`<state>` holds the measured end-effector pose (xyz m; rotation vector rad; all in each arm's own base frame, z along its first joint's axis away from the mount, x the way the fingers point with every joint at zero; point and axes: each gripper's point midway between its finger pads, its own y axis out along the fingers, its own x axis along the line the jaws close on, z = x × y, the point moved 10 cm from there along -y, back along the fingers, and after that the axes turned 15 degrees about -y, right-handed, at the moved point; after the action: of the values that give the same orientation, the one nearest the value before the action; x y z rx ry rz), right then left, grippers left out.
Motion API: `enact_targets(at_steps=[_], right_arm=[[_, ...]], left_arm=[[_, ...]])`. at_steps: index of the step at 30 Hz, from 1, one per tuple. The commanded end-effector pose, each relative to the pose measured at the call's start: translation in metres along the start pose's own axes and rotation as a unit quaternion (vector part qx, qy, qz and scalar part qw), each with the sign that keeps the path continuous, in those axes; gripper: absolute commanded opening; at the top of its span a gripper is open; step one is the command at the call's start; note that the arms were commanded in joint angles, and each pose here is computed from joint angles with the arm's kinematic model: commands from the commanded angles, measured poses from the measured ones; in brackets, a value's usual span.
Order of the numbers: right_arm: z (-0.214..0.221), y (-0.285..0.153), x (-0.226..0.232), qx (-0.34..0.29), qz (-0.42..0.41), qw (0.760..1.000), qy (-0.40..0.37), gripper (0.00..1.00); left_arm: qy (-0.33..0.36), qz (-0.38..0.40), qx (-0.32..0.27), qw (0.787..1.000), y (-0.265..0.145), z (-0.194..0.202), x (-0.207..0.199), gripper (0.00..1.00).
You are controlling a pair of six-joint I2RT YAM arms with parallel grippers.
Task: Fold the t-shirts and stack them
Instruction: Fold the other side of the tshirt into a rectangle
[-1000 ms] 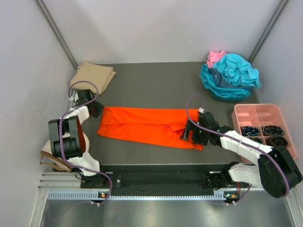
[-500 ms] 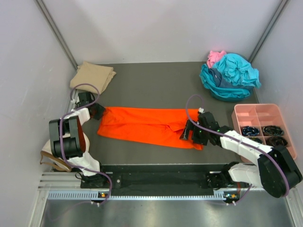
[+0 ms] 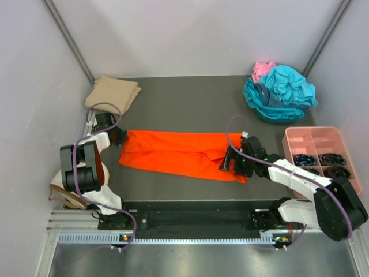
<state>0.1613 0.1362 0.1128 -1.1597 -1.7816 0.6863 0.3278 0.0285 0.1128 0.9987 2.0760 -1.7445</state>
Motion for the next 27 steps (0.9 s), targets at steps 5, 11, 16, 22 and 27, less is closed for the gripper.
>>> enact_targets(at_steps=[5,11,16,22,27], right_arm=[[0.029,0.01,-0.018,0.062,0.048,0.997,-0.005,0.89],[0.028,0.01,-0.018,0.061,0.047,0.997,-0.006,0.89],[0.028,0.01,-0.018,0.062,0.048,0.997,-0.007,0.89],[0.027,0.01,-0.018,0.061,0.049,0.997,-0.007,0.89],[0.026,0.01,-0.017,0.062,0.048,0.997,-0.009,0.89]], left_arm=[[0.001,0.015,-0.023,1.0,0.002,-0.008,-0.01,0.0],[0.007,0.015,-0.048,0.999,0.0,-0.019,-0.024,0.0],[0.007,0.007,-0.071,0.997,0.005,-0.029,-0.03,0.0],[0.007,0.006,-0.068,0.998,0.017,-0.032,-0.035,0.0],[0.006,0.002,-0.063,0.998,0.026,-0.032,-0.033,0.0]])
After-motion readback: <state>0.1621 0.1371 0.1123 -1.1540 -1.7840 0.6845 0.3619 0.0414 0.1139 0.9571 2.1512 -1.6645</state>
